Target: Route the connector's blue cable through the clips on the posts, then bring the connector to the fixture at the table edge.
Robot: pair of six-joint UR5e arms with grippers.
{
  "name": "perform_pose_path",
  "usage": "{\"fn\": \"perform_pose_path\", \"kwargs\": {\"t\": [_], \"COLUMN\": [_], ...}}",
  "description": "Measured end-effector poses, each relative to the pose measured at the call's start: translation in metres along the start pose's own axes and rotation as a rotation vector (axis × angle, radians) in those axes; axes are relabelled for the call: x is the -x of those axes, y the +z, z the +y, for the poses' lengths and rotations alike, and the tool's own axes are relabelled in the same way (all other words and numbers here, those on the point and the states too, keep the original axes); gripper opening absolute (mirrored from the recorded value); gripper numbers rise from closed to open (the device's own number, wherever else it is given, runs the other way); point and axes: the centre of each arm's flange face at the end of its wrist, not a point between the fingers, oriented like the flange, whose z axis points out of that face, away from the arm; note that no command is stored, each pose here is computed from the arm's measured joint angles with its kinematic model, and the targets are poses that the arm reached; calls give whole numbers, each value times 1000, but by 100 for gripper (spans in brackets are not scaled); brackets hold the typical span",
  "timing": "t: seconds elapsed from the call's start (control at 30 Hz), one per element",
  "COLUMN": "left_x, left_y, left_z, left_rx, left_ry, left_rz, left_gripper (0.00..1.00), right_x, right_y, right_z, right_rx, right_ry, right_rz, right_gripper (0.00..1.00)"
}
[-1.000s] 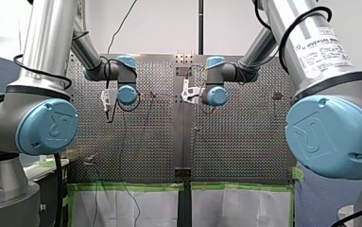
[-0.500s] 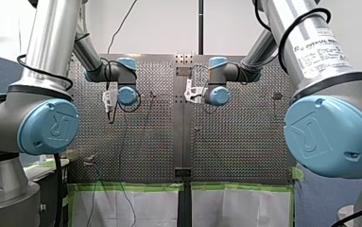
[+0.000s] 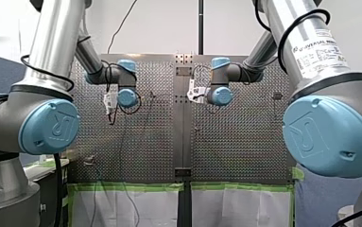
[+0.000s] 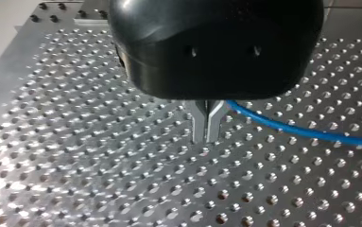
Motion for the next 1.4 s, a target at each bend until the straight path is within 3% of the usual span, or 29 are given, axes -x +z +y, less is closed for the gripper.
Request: {"fn": "perform_pose_path", "kwargs": {"t": [0.37,0.93,1.2,1.27,1.3,1.33,1.37,1.4], "left_x": [10,19,13,13,13,12,12,12], "left_y": [21,33,37,38,38,38,37,37], "left_z": [-6,-6,-5,-5,-5,-6,-6,-6], "left_rx": [-4,-19,-31,-38,-38,-38,-38,-40], "left_ry": [-30,-46,-44,-38,-36,-34,-33,-32], "left_rz": [-19,-30,-20,-24,-25,-25,-24,-23], "left_gripper": [0,0,0,31,31,50,61,61], "right_x": [-2,-13,-13,-13,-13,-13,-13,-13], "right_y": [3,14,15,15,15,15,15,14], "right_z": [10,42,50,50,50,50,50,50], "right_rx": [10,56,61,59,58,57,56,56], "right_ry": [5,12,11,11,11,11,12,12], "right_rz": [5,26,24,23,22,20,18,17], "right_gripper": [0,0,0,0,0,0,0,0]}}
